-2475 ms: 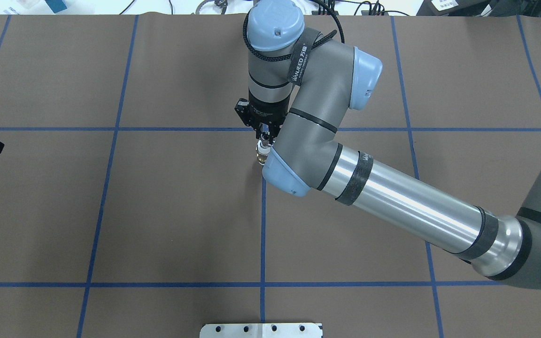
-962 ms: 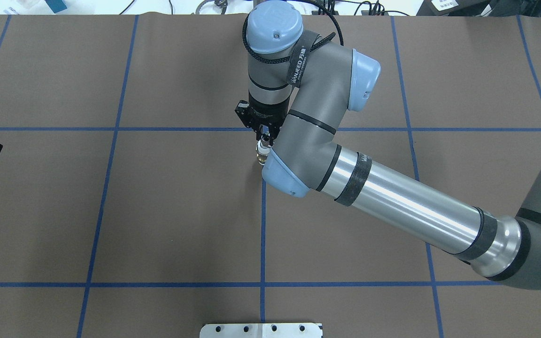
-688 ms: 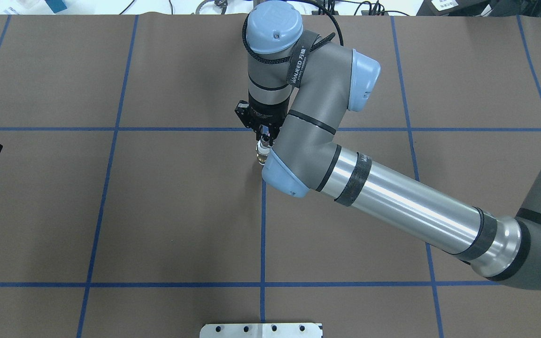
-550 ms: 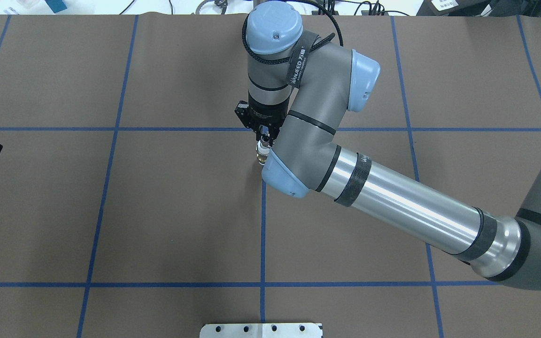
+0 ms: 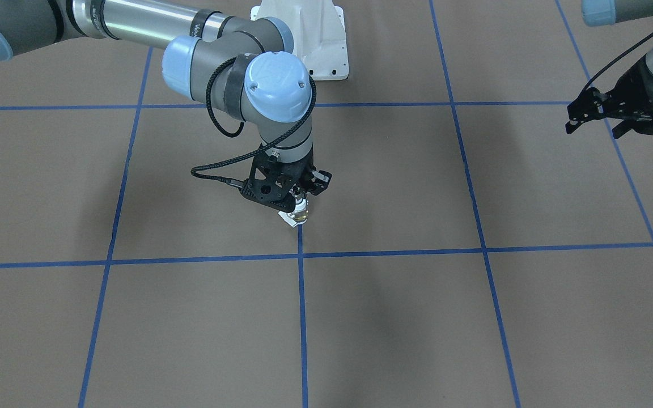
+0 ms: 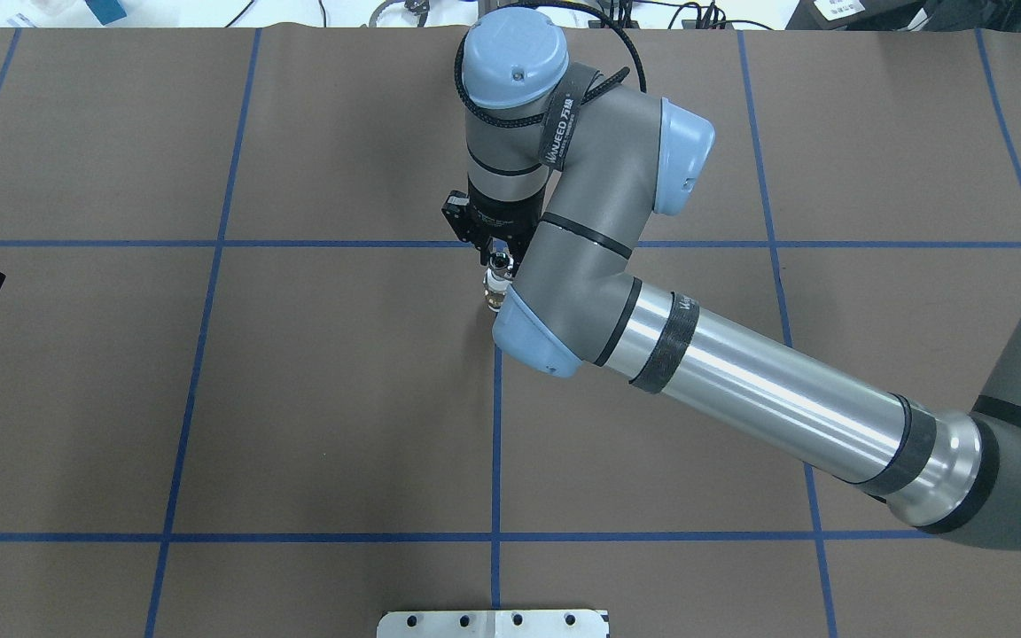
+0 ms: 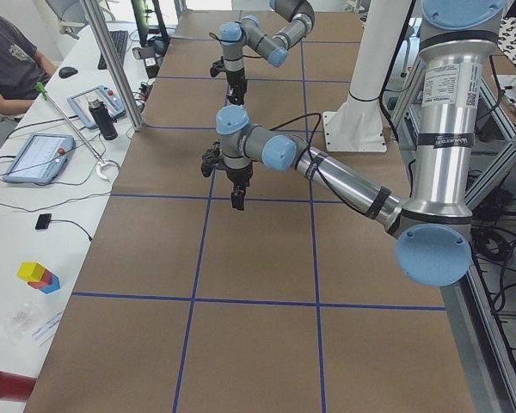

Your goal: Assemble PPR valve and pipe with both arms

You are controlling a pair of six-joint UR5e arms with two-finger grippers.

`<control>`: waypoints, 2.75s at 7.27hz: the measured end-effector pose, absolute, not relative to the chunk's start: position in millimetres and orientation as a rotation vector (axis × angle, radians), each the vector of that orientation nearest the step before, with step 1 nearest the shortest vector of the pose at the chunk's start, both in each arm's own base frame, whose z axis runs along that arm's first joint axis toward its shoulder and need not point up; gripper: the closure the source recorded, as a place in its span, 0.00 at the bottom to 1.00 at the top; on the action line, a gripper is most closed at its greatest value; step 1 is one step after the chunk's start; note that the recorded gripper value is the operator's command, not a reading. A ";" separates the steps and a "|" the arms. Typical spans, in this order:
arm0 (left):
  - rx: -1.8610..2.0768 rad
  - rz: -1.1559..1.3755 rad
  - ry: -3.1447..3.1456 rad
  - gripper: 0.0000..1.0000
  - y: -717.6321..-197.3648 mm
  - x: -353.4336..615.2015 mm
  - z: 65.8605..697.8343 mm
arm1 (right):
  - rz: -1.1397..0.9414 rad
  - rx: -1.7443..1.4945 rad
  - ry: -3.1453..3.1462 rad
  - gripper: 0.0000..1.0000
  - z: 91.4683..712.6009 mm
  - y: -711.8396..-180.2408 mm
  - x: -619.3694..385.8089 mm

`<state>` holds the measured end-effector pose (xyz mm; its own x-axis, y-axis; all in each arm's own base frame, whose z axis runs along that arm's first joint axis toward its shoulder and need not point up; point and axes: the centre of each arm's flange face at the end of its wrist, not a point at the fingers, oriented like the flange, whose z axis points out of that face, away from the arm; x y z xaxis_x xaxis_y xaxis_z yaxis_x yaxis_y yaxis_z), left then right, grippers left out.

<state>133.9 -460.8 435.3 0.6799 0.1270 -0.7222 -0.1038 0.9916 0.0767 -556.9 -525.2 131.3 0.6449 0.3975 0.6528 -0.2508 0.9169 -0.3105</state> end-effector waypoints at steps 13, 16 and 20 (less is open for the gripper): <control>0.087 0.110 0.798 0.00 -465.5 65.5 460.7 | 0.180 -0.002 -0.738 0.00 350.3 -473.3 -277.7; 0.116 0.160 0.813 0.00 -462.7 12.6 502.5 | 0.048 -0.015 -0.739 0.00 452.1 -481.0 -131.5; 0.083 0.202 0.803 0.00 -465.3 -5.4 553.5 | 0.002 -0.004 -0.801 0.00 520.6 -466.3 -28.8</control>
<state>-5.4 -465.3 553.5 0.6767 0.2107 -0.7054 -0.1481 0.9776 0.1499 -28.8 -466.3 520.6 0.6957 0.0031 0.7183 -0.0002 1.0000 -0.0042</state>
